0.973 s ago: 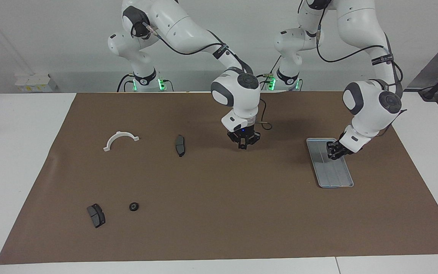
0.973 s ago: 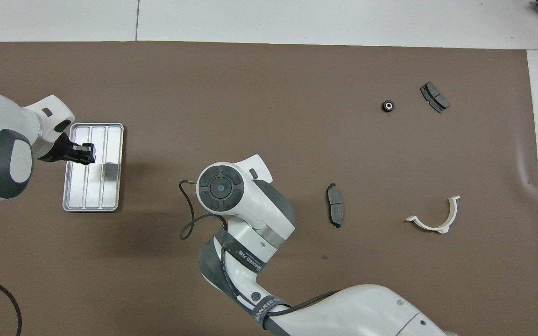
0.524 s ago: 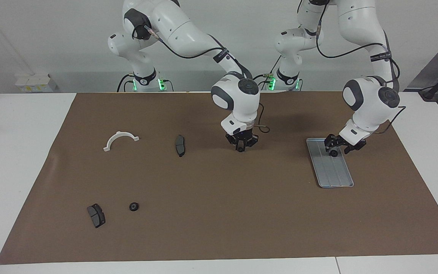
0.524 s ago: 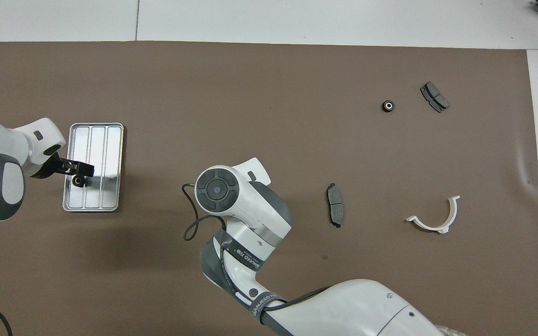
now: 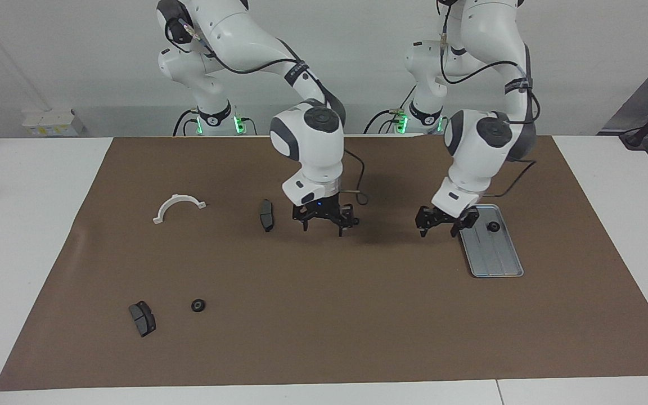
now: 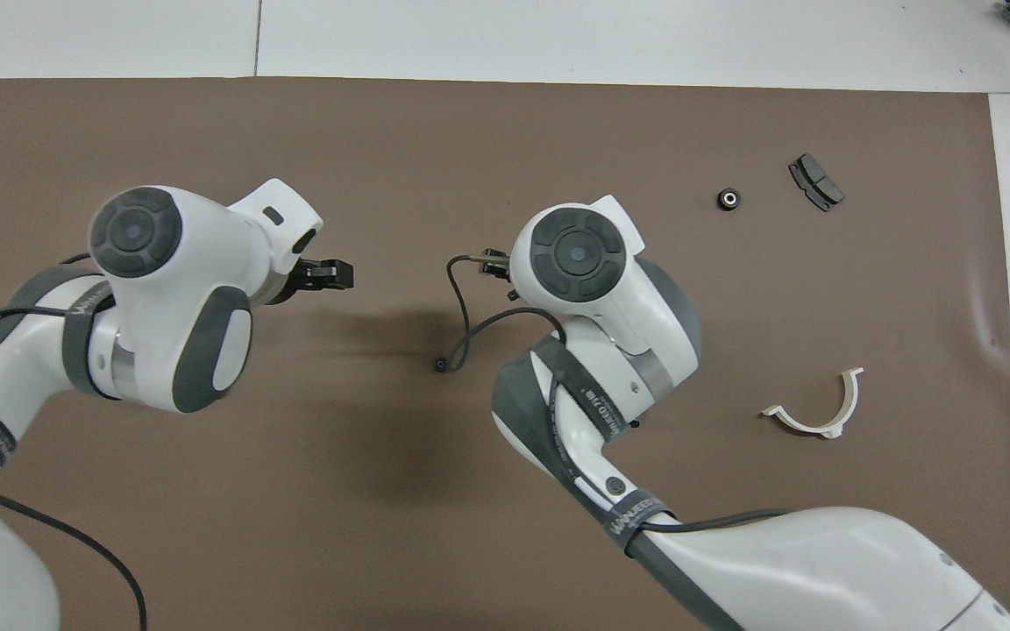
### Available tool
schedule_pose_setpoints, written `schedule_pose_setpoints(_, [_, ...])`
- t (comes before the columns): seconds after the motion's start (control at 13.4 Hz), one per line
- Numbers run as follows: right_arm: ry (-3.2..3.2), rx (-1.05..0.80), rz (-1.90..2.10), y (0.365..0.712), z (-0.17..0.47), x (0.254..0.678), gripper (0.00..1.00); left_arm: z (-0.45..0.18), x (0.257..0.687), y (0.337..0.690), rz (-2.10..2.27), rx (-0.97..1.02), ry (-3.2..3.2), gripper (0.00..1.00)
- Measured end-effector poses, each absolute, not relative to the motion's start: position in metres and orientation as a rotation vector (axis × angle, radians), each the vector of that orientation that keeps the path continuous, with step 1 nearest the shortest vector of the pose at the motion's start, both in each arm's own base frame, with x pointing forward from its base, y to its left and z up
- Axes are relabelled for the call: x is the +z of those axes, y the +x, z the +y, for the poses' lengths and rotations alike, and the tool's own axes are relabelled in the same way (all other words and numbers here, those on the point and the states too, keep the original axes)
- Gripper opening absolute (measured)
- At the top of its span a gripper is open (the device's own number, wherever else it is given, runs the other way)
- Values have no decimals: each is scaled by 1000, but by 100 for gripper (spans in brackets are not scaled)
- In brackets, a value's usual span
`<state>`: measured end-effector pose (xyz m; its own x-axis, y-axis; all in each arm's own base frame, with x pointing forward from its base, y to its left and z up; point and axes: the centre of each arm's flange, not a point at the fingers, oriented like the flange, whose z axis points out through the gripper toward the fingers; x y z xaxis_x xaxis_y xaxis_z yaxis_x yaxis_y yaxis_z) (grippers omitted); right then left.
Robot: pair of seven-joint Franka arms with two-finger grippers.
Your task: Pick bearing gear from pile to tray
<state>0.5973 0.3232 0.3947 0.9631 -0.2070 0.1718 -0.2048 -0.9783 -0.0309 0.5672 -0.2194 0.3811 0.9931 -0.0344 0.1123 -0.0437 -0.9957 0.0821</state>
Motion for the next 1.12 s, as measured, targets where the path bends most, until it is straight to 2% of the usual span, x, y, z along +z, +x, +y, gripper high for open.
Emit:
schedule_pose_setpoints(0.15, [-3122, -275, 268, 613, 265, 403, 100, -279, 379, 542, -75, 166, 3039, 83])
schedule_pose_setpoints(0.45, [-3128, -294, 67, 650, 160, 402, 100, -344, 346, 503, -139, 80, 3054, 78])
schedule_pose_setpoints(0.52, [-3128, -321, 59, 659, 131, 400, 100, -352, 333, 495, -163, 52, 3065, 70])
schedule_pose_setpoints(0.6, [-3131, -338, 46, 666, 106, 396, 100, -356, 321, 487, -175, 32, 3075, 70])
schedule_pose_setpoints(0.67, [-3135, -341, 30, 672, 86, 389, 100, -356, 311, 480, -185, 22, 3080, 63])
schedule_pose_setpoints(0.9, [-3137, -312, -7, 692, 63, 354, 100, -352, 296, 471, -189, 10, 3086, 58])
schedule_pose_setpoints(0.97, [-3134, -301, -16, 700, 64, 342, 100, -352, 295, 471, -189, 18, 3082, 51])
schedule_pose_setpoints(1.05, [-3130, -293, -16, 707, 66, 332, 100, -352, 295, 471, -188, 30, 3078, 51])
schedule_pose_setpoints(1.12, [-3128, -287, -14, 712, 66, 324, 100, -352, 294, 471, -188, 39, 3074, 41])
